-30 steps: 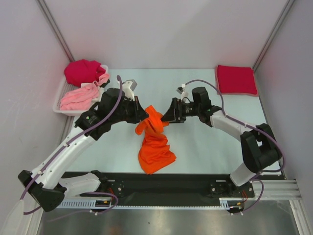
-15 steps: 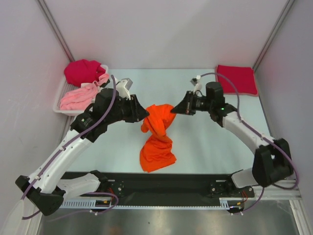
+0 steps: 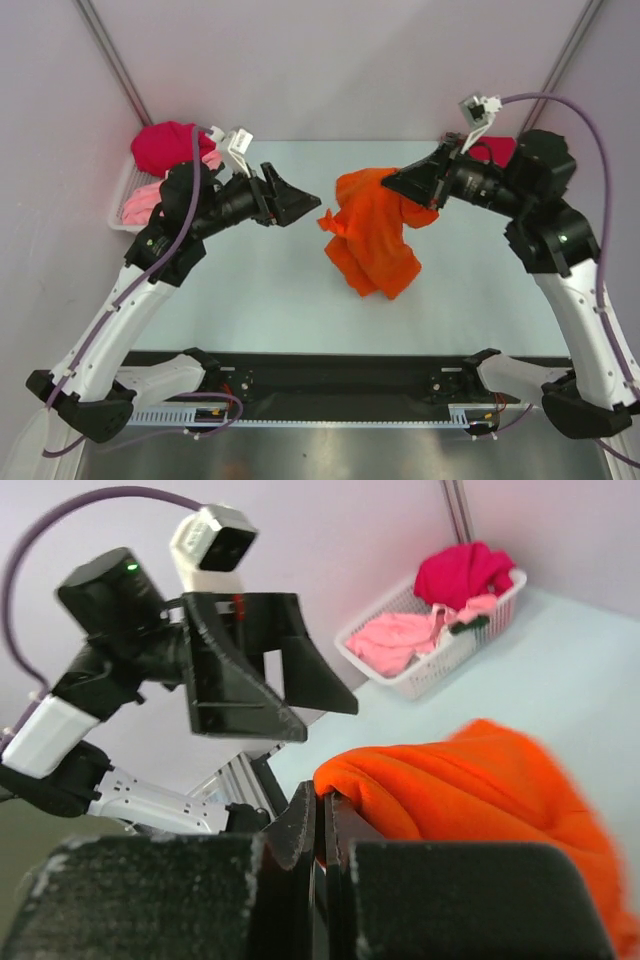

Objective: Fold and stack the t-shirts
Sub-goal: Move the tshirt to the center of the board, then flatten the tshirt out

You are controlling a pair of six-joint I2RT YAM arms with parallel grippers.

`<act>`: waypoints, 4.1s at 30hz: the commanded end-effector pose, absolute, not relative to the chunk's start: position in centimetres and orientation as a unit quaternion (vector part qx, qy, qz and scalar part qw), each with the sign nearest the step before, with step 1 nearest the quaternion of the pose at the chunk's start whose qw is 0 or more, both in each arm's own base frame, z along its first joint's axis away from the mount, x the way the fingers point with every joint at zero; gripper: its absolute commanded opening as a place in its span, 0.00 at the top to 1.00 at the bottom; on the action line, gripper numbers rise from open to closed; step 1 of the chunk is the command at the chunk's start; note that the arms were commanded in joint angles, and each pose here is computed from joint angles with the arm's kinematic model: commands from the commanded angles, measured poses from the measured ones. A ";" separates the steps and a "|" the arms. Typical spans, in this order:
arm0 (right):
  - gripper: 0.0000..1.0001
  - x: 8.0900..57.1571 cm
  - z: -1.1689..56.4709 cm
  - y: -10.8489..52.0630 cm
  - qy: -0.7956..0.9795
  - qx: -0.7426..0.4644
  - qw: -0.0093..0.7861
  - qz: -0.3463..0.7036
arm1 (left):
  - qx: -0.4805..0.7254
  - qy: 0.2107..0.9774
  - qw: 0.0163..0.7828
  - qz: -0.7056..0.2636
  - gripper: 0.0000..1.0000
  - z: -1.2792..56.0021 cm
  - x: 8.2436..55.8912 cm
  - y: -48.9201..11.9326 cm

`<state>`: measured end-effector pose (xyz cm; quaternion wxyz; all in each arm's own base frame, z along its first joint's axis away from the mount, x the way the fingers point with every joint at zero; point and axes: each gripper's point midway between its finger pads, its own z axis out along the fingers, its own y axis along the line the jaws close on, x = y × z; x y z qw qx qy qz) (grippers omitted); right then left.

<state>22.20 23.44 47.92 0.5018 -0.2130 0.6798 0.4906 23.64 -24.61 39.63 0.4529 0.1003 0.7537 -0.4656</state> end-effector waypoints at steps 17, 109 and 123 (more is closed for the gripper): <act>1.00 21.2 42.1 23.6 0.732 -0.207 0.403 0.509 | 0.079 0.762 0.439 -0.469 0.17 39.4 23.3 -22.3; 0.27 23.4 10.9 12.9 0.986 -0.065 0.134 0.067 | -0.078 0.826 0.528 -0.182 1.00 34.3 27.4 -9.5; 0.40 17.8 8.1 18.8 0.975 -0.064 0.138 0.164 | -0.052 0.806 0.538 -0.240 1.00 37.6 29.0 -12.1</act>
